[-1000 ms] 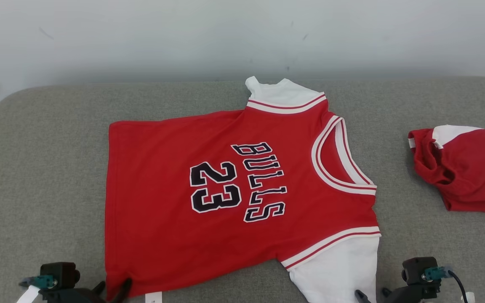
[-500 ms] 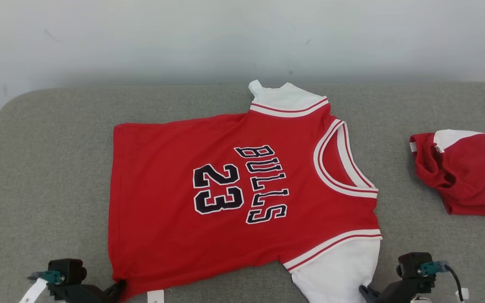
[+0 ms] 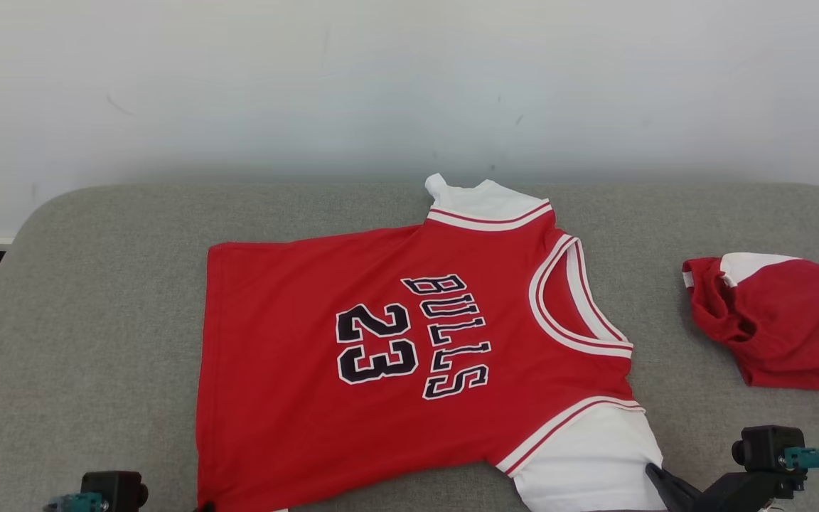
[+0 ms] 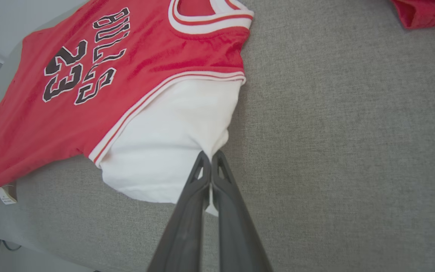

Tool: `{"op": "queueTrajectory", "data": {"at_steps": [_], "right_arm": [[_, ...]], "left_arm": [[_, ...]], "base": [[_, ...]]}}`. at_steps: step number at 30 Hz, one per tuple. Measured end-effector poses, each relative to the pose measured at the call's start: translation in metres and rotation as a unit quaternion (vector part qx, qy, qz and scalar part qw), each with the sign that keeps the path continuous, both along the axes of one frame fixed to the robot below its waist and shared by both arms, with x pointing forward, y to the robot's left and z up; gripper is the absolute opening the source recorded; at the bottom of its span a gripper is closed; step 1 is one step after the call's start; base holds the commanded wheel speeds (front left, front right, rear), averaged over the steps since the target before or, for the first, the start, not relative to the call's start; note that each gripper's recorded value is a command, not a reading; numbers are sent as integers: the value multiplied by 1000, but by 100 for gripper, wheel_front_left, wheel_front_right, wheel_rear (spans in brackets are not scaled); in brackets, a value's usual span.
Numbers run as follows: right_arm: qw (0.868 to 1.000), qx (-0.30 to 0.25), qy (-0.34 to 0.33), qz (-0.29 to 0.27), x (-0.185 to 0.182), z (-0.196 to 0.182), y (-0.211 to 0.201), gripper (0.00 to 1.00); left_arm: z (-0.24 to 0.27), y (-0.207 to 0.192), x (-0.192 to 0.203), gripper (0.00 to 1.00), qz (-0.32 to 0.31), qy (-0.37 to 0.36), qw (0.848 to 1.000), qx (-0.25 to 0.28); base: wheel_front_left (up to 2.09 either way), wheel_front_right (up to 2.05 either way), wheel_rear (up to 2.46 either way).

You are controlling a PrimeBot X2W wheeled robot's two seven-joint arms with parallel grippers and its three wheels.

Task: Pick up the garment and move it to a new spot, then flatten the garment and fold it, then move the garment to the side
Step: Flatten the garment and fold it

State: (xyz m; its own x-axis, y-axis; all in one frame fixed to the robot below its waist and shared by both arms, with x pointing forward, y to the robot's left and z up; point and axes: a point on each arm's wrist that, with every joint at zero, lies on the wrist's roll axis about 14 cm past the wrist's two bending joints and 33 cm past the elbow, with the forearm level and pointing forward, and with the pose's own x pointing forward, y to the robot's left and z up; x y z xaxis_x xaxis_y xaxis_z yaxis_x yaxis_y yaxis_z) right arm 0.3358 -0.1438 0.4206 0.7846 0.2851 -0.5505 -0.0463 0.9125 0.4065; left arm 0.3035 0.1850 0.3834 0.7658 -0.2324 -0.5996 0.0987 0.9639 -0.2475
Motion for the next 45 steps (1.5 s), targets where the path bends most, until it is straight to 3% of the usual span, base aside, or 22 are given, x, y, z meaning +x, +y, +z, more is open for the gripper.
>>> {"op": "queueTrajectory", "data": {"at_steps": [13, 28, 45], "right_arm": [[999, -5, -13, 38, 1, 19, 3, 0], [993, -37, 6, 108, 77, 47, 21, 0], [989, -43, 60, 128, 152, 45, 55, 0]], "left_arm": [[23, 2, 3, 0, -6, -31, 999, 7], [41, 15, 58, 0, -33, 15, 999, 36], [41, 22, 113, 0, -31, 79, 996, 36]], "base": [[0, 0, 0], [0, 0, 0], [0, 0, 0]]}}
